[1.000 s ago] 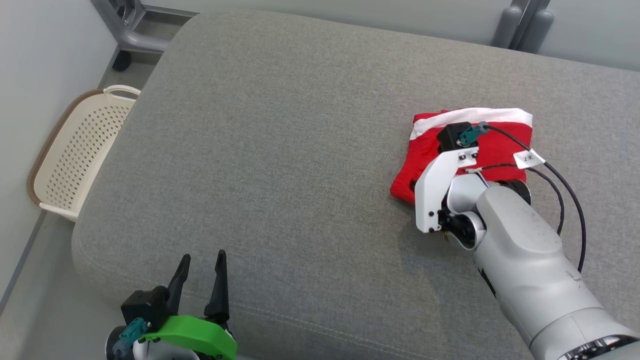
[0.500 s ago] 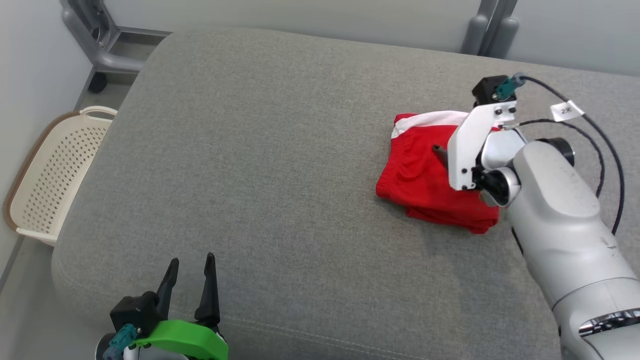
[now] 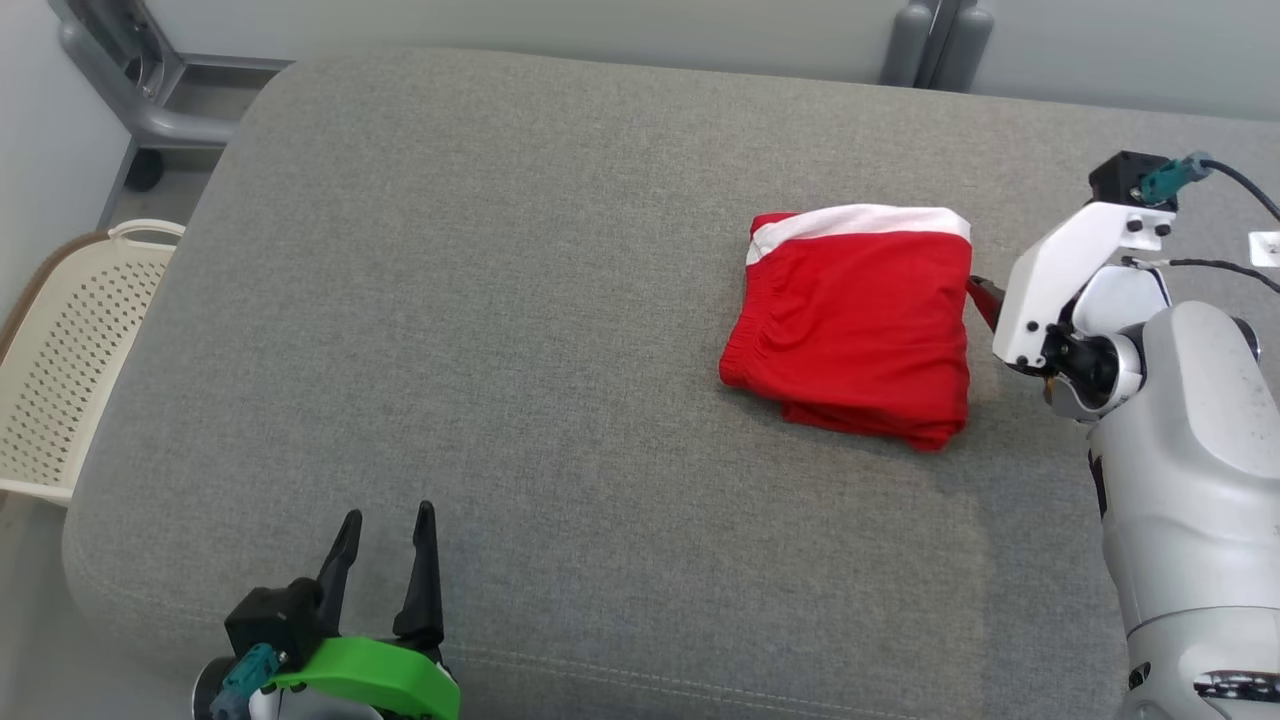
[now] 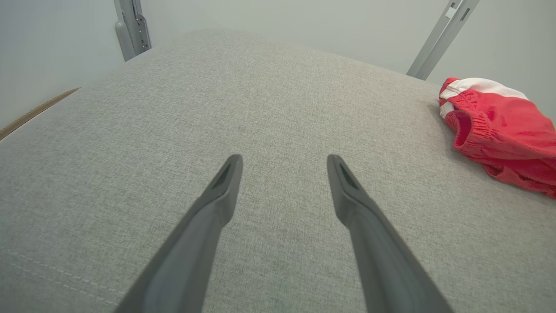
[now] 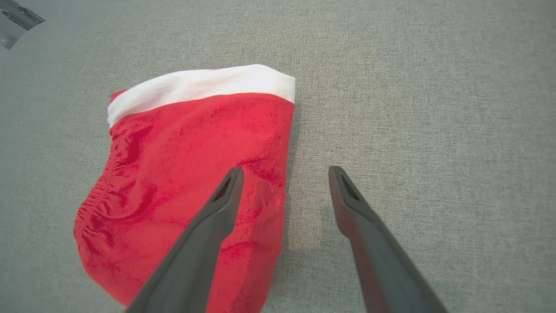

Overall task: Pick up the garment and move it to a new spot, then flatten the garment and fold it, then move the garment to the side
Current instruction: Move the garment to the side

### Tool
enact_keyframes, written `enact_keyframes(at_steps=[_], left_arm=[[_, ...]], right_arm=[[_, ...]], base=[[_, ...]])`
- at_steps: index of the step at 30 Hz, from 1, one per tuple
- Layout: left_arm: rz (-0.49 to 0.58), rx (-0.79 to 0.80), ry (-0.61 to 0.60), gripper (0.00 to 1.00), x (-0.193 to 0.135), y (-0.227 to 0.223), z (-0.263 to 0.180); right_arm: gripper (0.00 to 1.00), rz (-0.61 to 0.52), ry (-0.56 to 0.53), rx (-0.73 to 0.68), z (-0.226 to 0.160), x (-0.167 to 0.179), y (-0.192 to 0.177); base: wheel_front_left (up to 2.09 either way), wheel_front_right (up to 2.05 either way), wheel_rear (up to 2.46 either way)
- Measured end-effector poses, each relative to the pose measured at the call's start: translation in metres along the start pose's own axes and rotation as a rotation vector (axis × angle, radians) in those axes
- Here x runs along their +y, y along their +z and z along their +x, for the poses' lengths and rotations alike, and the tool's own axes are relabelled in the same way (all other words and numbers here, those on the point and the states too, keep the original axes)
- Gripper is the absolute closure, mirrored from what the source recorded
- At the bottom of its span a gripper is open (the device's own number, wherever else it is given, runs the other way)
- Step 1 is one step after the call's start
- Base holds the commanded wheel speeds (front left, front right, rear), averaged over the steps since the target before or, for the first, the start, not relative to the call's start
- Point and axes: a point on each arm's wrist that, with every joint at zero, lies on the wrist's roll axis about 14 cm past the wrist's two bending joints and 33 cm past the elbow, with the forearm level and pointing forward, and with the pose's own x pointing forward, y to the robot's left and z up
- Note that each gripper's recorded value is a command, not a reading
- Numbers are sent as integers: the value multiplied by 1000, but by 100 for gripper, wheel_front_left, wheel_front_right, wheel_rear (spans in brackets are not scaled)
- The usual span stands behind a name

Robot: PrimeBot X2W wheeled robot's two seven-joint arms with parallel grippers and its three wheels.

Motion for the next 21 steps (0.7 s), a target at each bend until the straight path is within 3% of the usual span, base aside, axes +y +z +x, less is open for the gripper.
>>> enact_keyframes(at_steps=[7,21], left_arm=[[8,18,-2,0,0,-4,7],[17,53,21,0,8,-14,11]], right_arm=[[0,92,-14,32,11,-12,-19],[0,162,68,130,44,12,-56]], base=[[0,0,0],[0,0,0]])
